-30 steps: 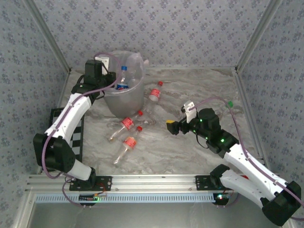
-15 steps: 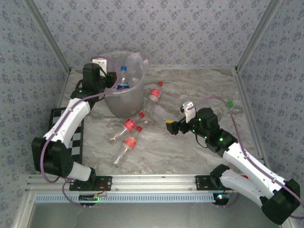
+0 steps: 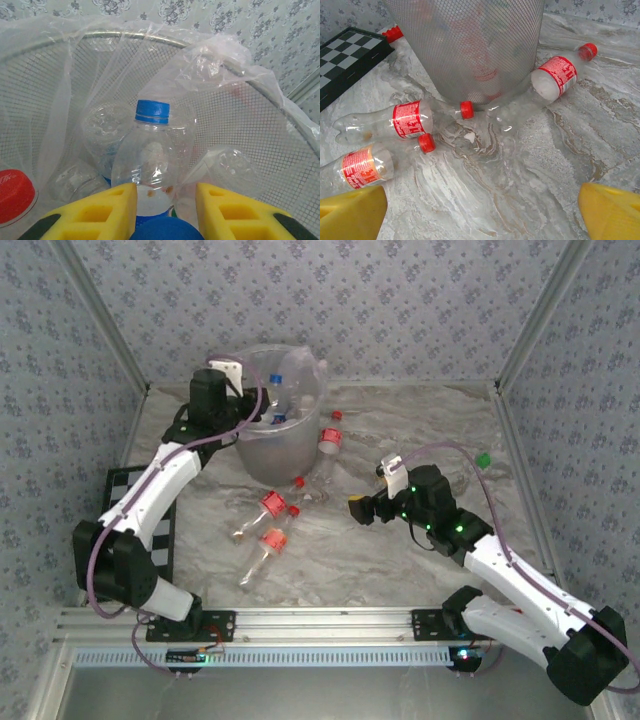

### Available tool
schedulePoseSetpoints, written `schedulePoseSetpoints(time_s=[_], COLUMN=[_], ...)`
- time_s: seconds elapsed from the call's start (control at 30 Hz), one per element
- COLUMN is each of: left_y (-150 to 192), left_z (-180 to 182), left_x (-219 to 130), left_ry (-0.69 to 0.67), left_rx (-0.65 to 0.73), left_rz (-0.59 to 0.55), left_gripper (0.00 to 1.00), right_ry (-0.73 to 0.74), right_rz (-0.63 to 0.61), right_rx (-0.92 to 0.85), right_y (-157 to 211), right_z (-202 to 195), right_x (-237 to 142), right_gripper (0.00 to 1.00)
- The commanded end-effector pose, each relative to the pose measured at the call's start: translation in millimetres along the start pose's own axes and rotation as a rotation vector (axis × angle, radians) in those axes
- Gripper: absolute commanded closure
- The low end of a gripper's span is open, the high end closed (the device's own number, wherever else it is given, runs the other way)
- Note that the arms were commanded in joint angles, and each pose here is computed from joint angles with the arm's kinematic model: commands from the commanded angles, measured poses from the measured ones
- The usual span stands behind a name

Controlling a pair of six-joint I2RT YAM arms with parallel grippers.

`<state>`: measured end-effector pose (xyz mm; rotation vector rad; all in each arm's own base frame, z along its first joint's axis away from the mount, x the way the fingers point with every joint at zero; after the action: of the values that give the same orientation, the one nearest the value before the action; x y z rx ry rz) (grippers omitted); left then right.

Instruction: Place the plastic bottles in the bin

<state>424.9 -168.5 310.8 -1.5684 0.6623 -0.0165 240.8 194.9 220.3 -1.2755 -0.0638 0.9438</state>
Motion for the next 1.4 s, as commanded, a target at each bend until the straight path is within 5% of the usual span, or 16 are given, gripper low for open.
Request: schedulePoseSetpoints(time_s=[0.0, 0.1, 0.33, 0.43, 0.73, 1.07, 1.37], left_y=[84, 76, 31, 8, -17, 30, 83], left_z=[-15, -8, -5, -4, 0, -3, 8], left_x=[15, 6, -16, -24, -26, 3, 6], left_ry=[0.061, 0.015, -0.002, -0.013, -0.052, -0.03, -0.078], left_rx=[-0.102, -0.038, 0.076, 0.113, 0.162, 0.144, 0.11], left_rz=[0.319, 0.326, 0.291, 0.257, 0.226, 0.335, 0.436], left_gripper=[1.0, 0.89, 0.38, 0.31, 0.6, 0.92, 1.0], right_ry=[0.018, 0.018, 0.002, -0.004, 0.013, 0.027, 0.097], right_rz=[-0.018, -0.016, -0.003, 0.006, 0.021, 0.031, 0.048], right_rx=[0.01, 0.008, 0.015, 0.016, 0.019, 0.028, 0.065], right_y=[-10, -11, -14, -14, -10, -6, -3], right_z=[-1, 0, 2, 3, 0, -3, -15], right_x=[-5, -5, 3, 6, 7, 6, 8], right_gripper=[0.0, 0.0, 0.0, 0.0, 0.0, 0.0, 0.0])
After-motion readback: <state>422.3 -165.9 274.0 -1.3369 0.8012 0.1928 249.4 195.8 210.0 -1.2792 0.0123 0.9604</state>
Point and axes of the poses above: each hand's point on the last joint's axis, 136 mm out from that joint toward the fingers, its own x axis out along the fingers, its own z axis along the line the jaws close on, y = z × x, the point moved 2 cm from there along -x, back along the fingers, and after that the axes turned 13 degrees about x, right-handed, at the moved point
